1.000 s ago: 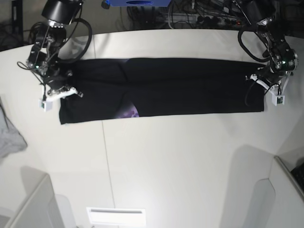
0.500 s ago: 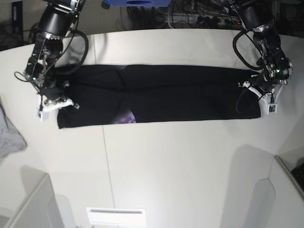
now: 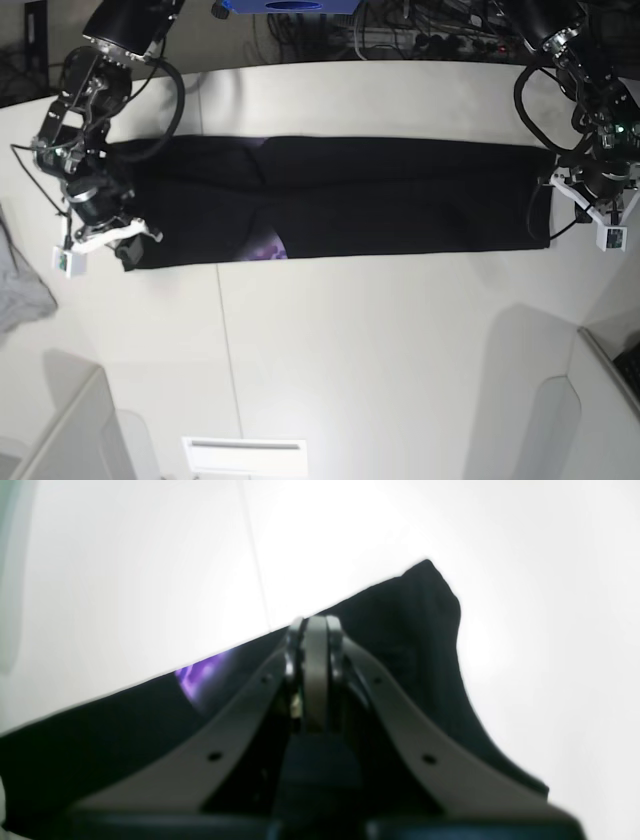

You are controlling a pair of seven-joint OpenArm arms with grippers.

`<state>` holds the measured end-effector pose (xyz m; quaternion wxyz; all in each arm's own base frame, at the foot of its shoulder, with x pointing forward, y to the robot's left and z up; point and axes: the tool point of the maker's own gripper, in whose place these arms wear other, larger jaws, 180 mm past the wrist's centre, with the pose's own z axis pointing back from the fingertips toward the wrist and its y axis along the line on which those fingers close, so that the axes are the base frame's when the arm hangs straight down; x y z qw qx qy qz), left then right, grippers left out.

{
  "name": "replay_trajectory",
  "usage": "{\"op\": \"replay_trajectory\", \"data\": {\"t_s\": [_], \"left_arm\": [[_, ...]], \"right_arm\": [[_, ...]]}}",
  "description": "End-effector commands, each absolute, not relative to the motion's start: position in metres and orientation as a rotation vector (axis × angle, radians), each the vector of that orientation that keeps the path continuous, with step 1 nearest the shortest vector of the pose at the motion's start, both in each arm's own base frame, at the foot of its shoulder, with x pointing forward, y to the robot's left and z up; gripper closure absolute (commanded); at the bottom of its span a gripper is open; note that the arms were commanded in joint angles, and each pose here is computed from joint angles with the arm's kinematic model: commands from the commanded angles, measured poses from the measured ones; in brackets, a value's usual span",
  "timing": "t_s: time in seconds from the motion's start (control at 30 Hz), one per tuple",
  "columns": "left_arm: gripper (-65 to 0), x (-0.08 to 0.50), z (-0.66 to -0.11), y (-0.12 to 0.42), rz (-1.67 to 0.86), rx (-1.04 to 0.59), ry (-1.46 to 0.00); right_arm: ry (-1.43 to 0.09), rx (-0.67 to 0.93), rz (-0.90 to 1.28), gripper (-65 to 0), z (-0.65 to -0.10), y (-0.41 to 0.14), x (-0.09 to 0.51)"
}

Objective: Fold the T-shirt properly
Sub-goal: 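Release the strip ends and reposition both grippers over them, then grasp the strip end with the left gripper and carry it toward the middle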

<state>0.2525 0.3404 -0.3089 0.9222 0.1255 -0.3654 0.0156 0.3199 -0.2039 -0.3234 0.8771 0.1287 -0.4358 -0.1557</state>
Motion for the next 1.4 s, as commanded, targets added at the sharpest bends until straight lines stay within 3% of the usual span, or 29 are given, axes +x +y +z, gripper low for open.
{"op": "replay_trajectory", "data": {"t_s": [0.0, 0.27, 0.43, 0.53, 0.87, 1.37], "left_arm": [[0.0, 0.249, -0.296, 0.351, 0.012, 0.310, -0.758], [-1.8, 0.224, -0.309, 0.370, 0.021, 0.310, -0.709], [-43.1, 0.219, -0.331, 0.371, 0.076, 0.232, -0.689], [-56.1, 0.221, -0.351, 0.361, 0.116, 0.105, -0.694], [-57.9, 0.234, -0.396, 0.332, 0.129, -0.078, -0.690], [-57.8, 0.251, -0.415, 0.323, 0.177, -0.160, -0.671]], "right_arm": [[-0.972, 0.275, -0.305, 0.0, -0.304, -0.204, 0.327], [-0.938, 0.295, -0.249, 0.0, -0.314, -0.183, 0.319], [-0.915, 0.327, -0.199, 0.0, -0.319, -0.162, 0.318], [-0.910, 0.334, -0.187, 0.0, -0.320, -0.157, 0.317], [-0.881, 0.346, -0.169, 0.0, -0.328, -0.147, 0.311], [-0.867, 0.344, -0.171, 0.0, -0.332, -0.147, 0.306]]}}
